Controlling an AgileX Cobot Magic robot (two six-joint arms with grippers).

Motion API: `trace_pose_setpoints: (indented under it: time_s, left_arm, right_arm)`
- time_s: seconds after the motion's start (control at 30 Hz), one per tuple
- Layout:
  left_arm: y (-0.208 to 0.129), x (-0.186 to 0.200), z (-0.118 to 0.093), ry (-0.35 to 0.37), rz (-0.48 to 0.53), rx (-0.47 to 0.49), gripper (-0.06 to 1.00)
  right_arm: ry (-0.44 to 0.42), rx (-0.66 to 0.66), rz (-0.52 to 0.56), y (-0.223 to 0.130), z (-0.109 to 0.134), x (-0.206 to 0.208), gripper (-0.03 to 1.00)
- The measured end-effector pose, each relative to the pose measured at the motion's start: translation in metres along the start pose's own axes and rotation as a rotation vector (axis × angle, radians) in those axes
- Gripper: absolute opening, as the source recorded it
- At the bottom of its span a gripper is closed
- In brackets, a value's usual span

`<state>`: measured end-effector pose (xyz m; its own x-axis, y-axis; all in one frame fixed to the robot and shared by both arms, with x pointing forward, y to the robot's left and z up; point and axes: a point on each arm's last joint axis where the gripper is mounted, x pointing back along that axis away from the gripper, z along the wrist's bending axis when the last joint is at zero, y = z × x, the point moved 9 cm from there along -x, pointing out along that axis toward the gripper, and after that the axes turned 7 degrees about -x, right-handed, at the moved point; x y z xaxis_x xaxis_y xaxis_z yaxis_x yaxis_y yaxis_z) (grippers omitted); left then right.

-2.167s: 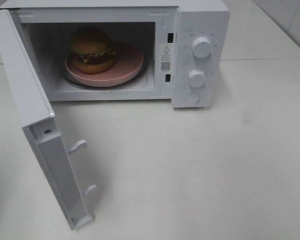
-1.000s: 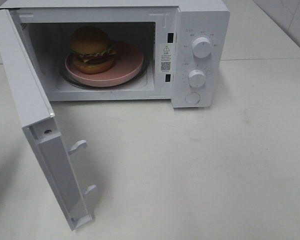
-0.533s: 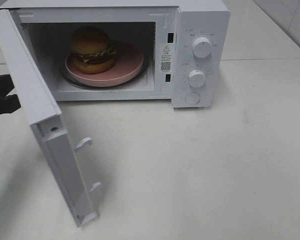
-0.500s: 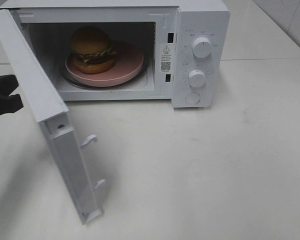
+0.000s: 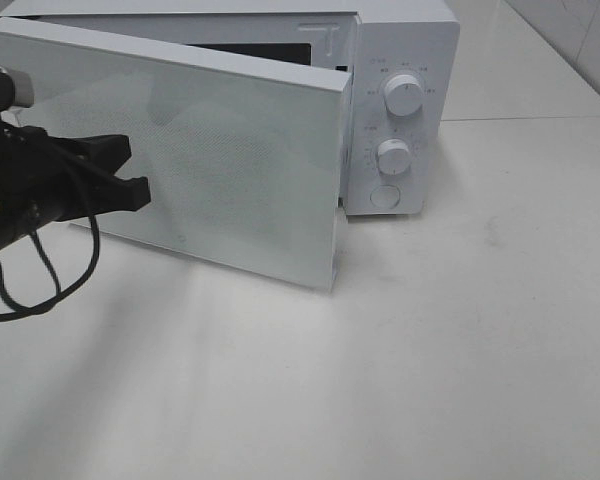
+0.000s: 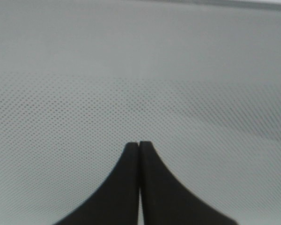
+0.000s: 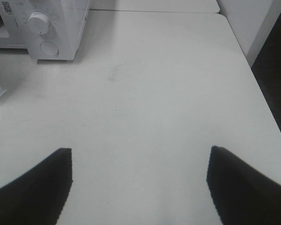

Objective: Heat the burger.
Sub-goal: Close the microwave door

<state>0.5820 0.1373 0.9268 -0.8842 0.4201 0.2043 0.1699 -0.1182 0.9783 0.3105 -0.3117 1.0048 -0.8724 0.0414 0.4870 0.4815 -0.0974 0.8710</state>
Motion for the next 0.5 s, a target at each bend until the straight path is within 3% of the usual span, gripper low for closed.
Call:
trace_pose_setpoints:
  time_s: [0.5]
  left_arm:
    - [0.018, -0.054, -0.041, 0.034, -0.033, -0.009, 0.0]
  right_arm:
    - [0.0, 0.0, 0.0, 0.0, 0.0, 0.0, 0.76]
